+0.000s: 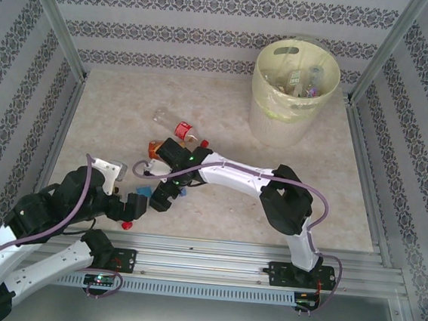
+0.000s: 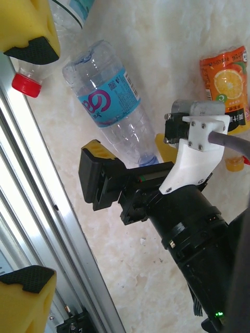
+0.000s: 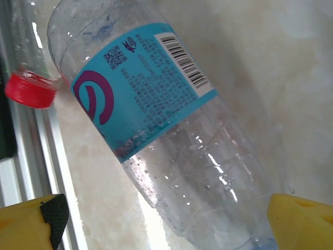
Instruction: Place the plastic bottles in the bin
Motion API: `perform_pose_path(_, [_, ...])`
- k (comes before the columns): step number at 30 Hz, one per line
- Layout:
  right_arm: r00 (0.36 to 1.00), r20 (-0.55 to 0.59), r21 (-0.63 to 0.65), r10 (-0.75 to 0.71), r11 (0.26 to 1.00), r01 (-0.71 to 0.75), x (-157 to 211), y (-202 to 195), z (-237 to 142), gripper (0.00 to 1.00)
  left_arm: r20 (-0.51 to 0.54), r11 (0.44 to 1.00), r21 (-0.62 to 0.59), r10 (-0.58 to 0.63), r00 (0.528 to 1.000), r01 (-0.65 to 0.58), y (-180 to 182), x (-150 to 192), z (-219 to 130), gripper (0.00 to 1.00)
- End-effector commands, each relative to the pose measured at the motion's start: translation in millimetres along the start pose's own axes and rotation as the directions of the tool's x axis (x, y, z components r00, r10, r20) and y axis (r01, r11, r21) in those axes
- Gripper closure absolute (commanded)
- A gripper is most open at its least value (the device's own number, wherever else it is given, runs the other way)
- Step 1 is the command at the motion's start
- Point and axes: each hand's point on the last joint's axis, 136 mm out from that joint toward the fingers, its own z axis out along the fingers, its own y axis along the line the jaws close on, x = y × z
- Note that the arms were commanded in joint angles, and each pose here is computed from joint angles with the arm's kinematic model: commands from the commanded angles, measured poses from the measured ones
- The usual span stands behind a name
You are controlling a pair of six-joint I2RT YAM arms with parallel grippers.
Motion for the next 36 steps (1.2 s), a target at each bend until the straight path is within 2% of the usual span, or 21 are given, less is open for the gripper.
perform_pose_path(1, [0.998, -0.014, 0.075, -0.060, 0.995, 0.060, -6, -7, 5, 0.02, -0.022, 1.000, 0.002, -0.022, 1.000, 0.022, 4, 10, -11, 0.00])
perform_pose_path(7, [0.994, -0.045, 0.136, -0.095, 0.986, 0.100, -9, -10, 20, 0.02, -0.020, 0.998, -0.023, -0.054, 0.998, 0.053, 11, 15, -15, 0.00])
perform_pose_path(13, [0.993, -0.060, 0.127, -0.104, 0.986, 0.111, -13, -5, 35, 0.02, -0.018, 0.998, -0.028, -0.055, 0.998, 0.055, 12, 15, -13, 0.00])
perform_pose_path(21, [0.998, -0.055, 0.207, -0.022, 0.978, 0.033, -18, -25, 44, 0.05, -0.013, 0.998, -0.016, -0.060, 0.998, 0.060, 9, 14, -9, 0.00])
perform_pose_path(28, [0.996, -0.012, 0.157, 0.086, 0.984, -0.083, -17, -37, 47, 0.10, -0.011, 0.998, -0.009, -0.057, 0.998, 0.057, 8, 13, -6, 0.00])
perform_pose_path(36, [0.990, -0.027, 0.191, 0.139, 0.973, -0.132, -9, -53, 52, 0.14, -0.011, 0.998, 0.018, -0.052, 0.999, 0.052, 1, 10, 4, 0.00])
